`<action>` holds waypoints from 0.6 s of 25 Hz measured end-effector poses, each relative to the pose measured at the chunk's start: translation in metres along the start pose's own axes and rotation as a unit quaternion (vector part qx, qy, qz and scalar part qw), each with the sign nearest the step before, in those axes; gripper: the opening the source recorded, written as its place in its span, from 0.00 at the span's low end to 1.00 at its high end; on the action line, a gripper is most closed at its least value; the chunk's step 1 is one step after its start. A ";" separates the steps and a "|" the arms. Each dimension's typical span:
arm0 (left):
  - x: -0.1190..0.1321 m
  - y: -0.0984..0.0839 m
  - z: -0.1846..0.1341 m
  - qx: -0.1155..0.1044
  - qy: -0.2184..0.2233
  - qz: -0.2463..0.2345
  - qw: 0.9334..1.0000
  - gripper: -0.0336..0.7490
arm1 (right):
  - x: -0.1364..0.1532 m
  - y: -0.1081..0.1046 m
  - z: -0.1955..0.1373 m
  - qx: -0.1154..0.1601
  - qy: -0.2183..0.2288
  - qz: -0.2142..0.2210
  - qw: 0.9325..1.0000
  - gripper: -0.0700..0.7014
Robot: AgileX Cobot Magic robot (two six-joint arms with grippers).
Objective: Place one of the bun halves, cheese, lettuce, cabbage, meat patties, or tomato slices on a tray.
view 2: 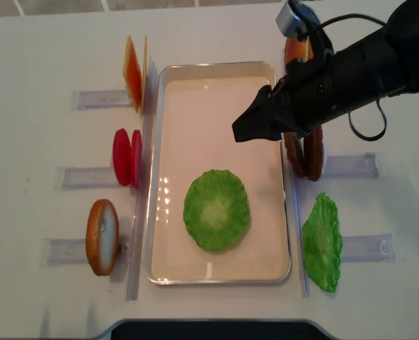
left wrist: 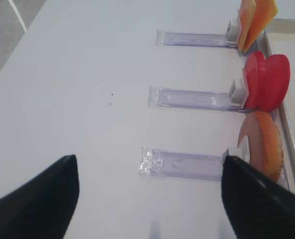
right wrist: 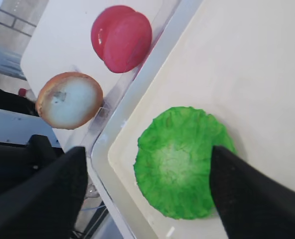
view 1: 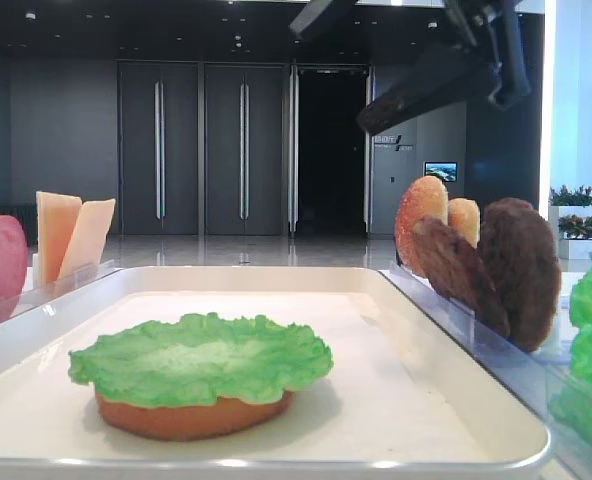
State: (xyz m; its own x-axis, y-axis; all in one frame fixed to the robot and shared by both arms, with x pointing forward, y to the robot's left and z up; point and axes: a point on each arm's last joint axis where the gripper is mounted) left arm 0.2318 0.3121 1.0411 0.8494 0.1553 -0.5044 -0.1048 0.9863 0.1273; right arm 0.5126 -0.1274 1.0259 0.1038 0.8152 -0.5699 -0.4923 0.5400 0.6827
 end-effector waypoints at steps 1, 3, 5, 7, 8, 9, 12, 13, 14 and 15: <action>0.000 0.000 0.000 0.000 0.000 0.000 1.000 0.93 | -0.008 0.003 0.000 -0.008 -0.004 -0.012 1.000 0.76; 0.000 0.000 0.000 0.000 0.000 0.000 1.000 0.93 | -0.021 0.008 -0.001 -0.014 -0.010 -0.036 0.999 0.77; 0.000 0.000 0.000 0.000 0.000 0.000 1.000 0.93 | -0.035 0.011 -0.003 -0.022 -0.010 -0.064 0.998 0.76; 0.000 0.000 0.000 0.000 0.000 0.000 1.000 0.93 | -0.049 0.012 -0.005 -0.018 -0.015 -0.100 0.995 0.77; 0.000 0.000 0.000 0.000 0.000 0.000 1.000 0.93 | -0.055 0.012 -0.007 -0.021 -0.015 -0.120 0.992 0.77; 0.000 0.000 0.000 0.000 0.000 0.000 1.000 0.93 | -0.062 0.012 -0.008 -0.017 -0.018 -0.138 0.990 0.77; 0.000 0.000 0.000 0.000 0.000 0.000 1.000 0.93 | -0.082 0.007 -0.014 -0.005 -0.015 -0.205 0.979 0.77; 0.000 0.000 0.000 0.000 0.000 0.000 1.000 0.93 | -0.089 0.005 -0.016 0.007 -0.017 -0.225 0.974 0.77; 0.000 0.000 0.000 0.000 0.000 0.000 1.000 0.93 | -0.096 0.002 -0.018 0.019 -0.016 -0.248 0.968 0.77; 0.000 0.000 0.000 0.000 0.000 0.000 1.000 0.93 | -0.102 -0.001 -0.021 0.031 -0.012 -0.270 0.962 0.77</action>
State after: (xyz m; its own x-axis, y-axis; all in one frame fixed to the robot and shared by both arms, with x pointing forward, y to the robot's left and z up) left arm 0.2318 0.3121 1.0411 0.8494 0.1553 -0.5044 -0.1048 0.9863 0.1273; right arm 0.4843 -0.2157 1.0740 0.3508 0.4160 -0.8390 -0.3083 0.8973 0.3160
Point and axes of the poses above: a point on each arm's last joint axis where the gripper is mounted, x pointing out along that axis toward the gripper, y along the wrist's bending axis when the last joint is at zero, z = x × y, and after that the axes turned 6 degrees about x, right-handed
